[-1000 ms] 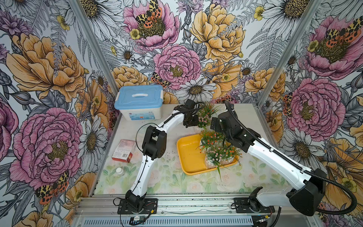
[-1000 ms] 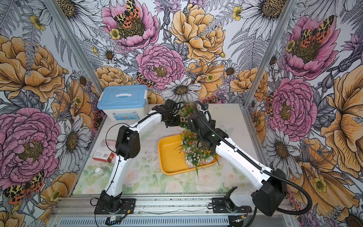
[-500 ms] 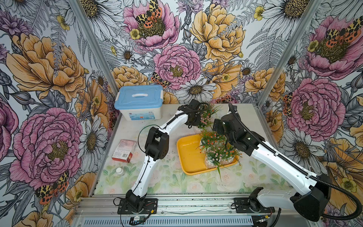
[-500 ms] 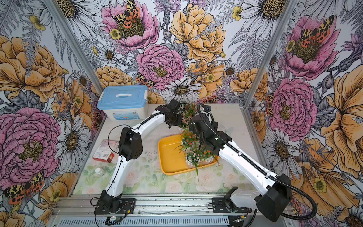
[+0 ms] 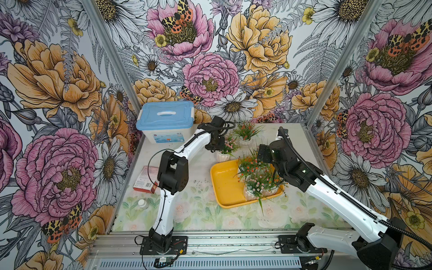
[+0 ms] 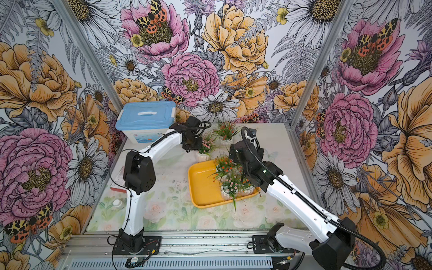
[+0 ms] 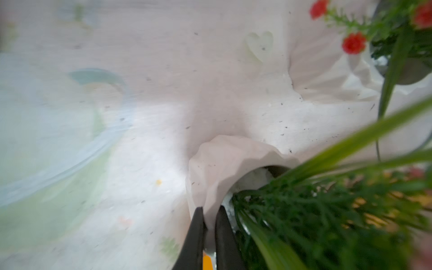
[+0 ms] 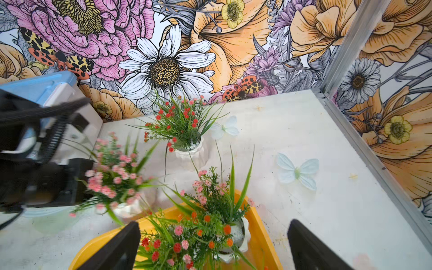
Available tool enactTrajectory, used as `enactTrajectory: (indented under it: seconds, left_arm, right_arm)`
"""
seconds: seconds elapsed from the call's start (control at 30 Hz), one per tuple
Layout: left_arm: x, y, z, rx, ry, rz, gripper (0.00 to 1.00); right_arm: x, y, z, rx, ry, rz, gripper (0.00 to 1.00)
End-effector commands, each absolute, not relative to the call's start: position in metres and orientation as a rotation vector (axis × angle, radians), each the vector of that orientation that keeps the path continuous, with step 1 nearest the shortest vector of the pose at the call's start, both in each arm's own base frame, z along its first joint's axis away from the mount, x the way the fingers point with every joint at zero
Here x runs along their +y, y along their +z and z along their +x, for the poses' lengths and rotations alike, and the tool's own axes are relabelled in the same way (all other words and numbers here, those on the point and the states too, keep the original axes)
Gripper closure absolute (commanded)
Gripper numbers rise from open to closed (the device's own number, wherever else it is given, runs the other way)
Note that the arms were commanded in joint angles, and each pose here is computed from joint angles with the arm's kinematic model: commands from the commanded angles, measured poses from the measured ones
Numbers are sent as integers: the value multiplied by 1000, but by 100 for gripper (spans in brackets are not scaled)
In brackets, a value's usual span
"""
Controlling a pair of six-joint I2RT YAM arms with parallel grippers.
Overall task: Put the potted gypsophila into the storage box
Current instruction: Pick up the baby's breath potted plant from the center of the board, then place the baby's breath potted plant at the storage box.
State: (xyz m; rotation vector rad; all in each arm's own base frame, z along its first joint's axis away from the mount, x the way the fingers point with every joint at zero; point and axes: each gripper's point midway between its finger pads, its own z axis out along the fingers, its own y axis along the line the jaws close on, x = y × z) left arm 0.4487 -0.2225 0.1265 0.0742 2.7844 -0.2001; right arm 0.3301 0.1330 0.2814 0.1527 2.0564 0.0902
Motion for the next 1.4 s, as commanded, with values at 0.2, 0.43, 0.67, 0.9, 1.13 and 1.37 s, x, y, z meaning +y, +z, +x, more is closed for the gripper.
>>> enactTrajectory:
  seconds: [0.2, 0.43, 0.67, 0.9, 1.13, 1.37]
  left_arm:
    - [-213, 226, 386, 2575, -315, 52, 100]
    - [-230, 213, 314, 2611, -340, 99, 100]
    - [-244, 187, 271, 2623, -420, 66, 100]
    - [-271, 159, 256, 2655, -486, 102, 100]
    - [-301, 138, 245, 2687, -471, 164, 100]
    - [-299, 124, 244, 2708, -418, 126, 100]
  right_arm:
    - [135, 289, 324, 2039, 110, 104, 2]
    - [133, 296, 314, 2022, 152, 90, 2]
    - [136, 294, 302, 2035, 206, 69, 3]
    - [132, 291, 286, 2061, 211, 43, 3]
    - [145, 266, 272, 2133, 318, 54, 3]
    - [153, 253, 264, 2160, 331, 46, 3]
